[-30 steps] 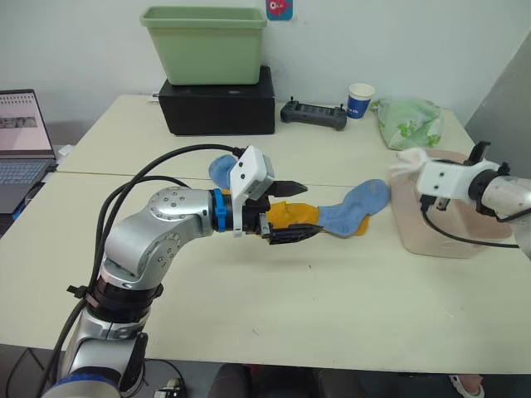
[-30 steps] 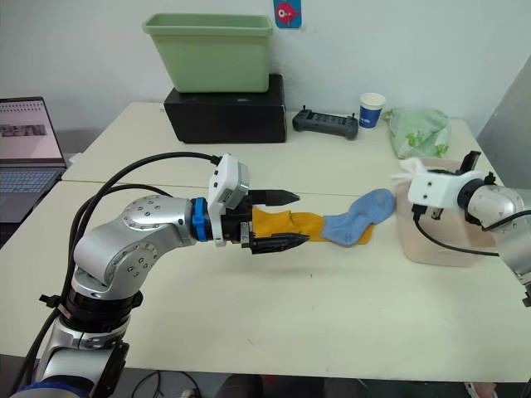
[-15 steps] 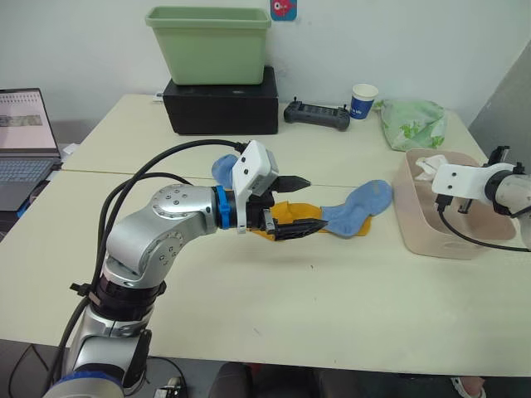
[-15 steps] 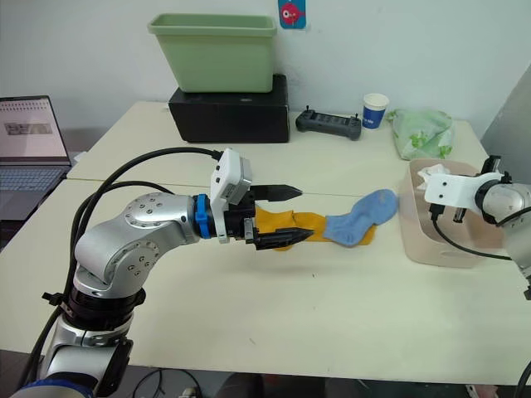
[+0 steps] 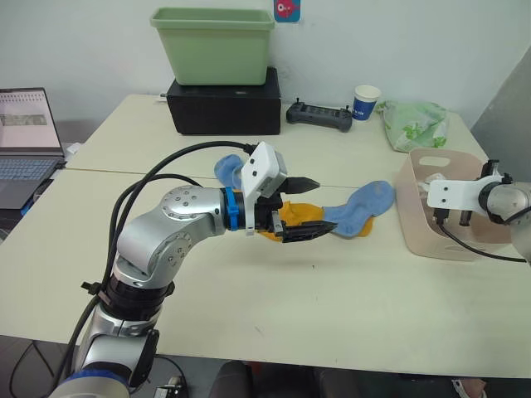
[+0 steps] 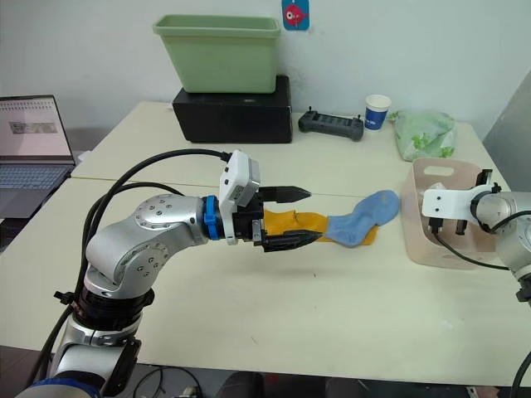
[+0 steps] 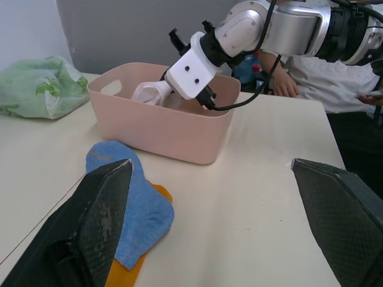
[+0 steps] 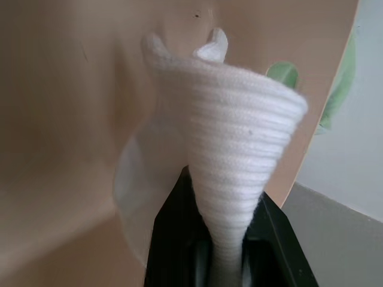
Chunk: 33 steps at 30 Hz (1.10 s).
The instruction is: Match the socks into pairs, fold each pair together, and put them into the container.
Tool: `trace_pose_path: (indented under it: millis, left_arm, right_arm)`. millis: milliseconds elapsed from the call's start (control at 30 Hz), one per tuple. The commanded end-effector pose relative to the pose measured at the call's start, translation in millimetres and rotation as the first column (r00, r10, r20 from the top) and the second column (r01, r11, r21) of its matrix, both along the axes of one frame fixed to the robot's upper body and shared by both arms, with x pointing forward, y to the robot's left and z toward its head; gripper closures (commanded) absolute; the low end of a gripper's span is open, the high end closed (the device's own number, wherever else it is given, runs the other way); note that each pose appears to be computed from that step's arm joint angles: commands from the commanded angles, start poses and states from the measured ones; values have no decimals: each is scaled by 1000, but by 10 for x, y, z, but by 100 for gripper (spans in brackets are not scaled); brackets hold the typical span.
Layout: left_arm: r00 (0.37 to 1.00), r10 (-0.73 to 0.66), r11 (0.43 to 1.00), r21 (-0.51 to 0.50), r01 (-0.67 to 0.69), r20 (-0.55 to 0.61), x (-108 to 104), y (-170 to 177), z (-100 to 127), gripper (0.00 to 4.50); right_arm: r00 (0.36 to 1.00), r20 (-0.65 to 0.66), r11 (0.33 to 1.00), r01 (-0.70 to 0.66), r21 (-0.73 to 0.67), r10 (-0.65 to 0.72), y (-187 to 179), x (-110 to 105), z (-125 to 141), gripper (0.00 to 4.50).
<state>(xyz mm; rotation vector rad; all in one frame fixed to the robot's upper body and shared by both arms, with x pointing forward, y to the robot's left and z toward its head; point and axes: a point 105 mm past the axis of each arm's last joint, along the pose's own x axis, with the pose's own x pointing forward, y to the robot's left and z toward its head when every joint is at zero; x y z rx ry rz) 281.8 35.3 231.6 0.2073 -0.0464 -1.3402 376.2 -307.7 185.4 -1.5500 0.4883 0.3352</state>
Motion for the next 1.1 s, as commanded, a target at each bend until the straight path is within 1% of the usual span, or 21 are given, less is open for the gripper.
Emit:
trace_pose_path:
  millis: [33, 67, 100, 200, 300, 400, 467, 567, 700, 800, 833, 900, 933, 1033, 1067, 1100]
  left_arm:
    - [999, 7, 1000, -10, -6, 50, -7, 22, 76, 0]
    - [999, 9, 1000, -11, -8, 52, -3, 25, 80, 0]
    - [998, 12, 1000, -11, -11, 54, 1, 29, 82, 0]
    - [998, 16, 1000, -12, -15, 57, 8, 36, 83, 0]
    - [997, 29, 1000, -9, -29, 65, 37, 68, 78, 0]
    - [996, 52, 999, -5, -52, 70, 82, 119, 61, 0]
    - [996, 57, 998, 0, -58, 70, 91, 148, 48, 0]
    - [995, 70, 997, 8, -71, 68, 102, 203, 28, 0]
    - [994, 94, 995, 16, -96, 62, 100, 286, 9, 0]
    - [990, 129, 991, 28, -131, 60, 104, 381, -12, 0]
    - [987, 151, 988, 25, -153, 62, 105, 446, -4, 0]
    - [968, 240, 970, 22, -242, 68, 113, 704, -8, 0]
    - [960, 271, 962, 22, -273, 67, 107, 798, -18, 0]
    - [924, 376, 923, 62, -380, 73, 87, 1109, -143, 0]
    - [905, 421, 903, 68, -425, 62, 76, 1226, -199, 0]
    - [892, 449, 889, 70, -452, 54, 64, 1297, -233, 0]
  right_arm:
    - [1000, 17, 999, -19, 40, 18, 66, -30, 215, 281]
    - [1000, 8, 998, -29, 54, 29, 95, -55, 259, 240]
    - [999, -1, 997, -39, 61, 39, 117, -82, 298, 210]
    - [998, -24, 995, -56, 79, 58, 161, -138, 355, 103]
    - [991, -77, 983, -95, 155, 108, 252, -285, 548, 2]
    - [988, -83, 979, -111, 170, 127, 224, -384, 768, 2]
    - [987, -86, 974, -120, 194, 139, 237, -426, 845, 2]
    - [988, -55, 966, -130, 225, 146, 262, -445, 977, 2]
    - [988, -27, 959, -144, 243, 155, 274, -434, 989, 2]
    - [986, 42, 938, -164, 305, 158, 323, -387, 1022, 2]
    - [982, 87, 919, -190, 346, 171, 383, -365, 1060, 2]
    - [954, 206, 818, -295, 494, 219, 652, -331, 1150, 2]
    - [942, 237, 777, -331, 535, 238, 752, -340, 1165, 2]
    - [906, 262, 616, -418, 667, 332, 1173, -442, 1026, 2]
    - [896, 271, 556, -432, 710, 351, 1331, -471, 932, 2]
    - [892, 278, 519, -436, 735, 356, 1422, -493, 874, 2]
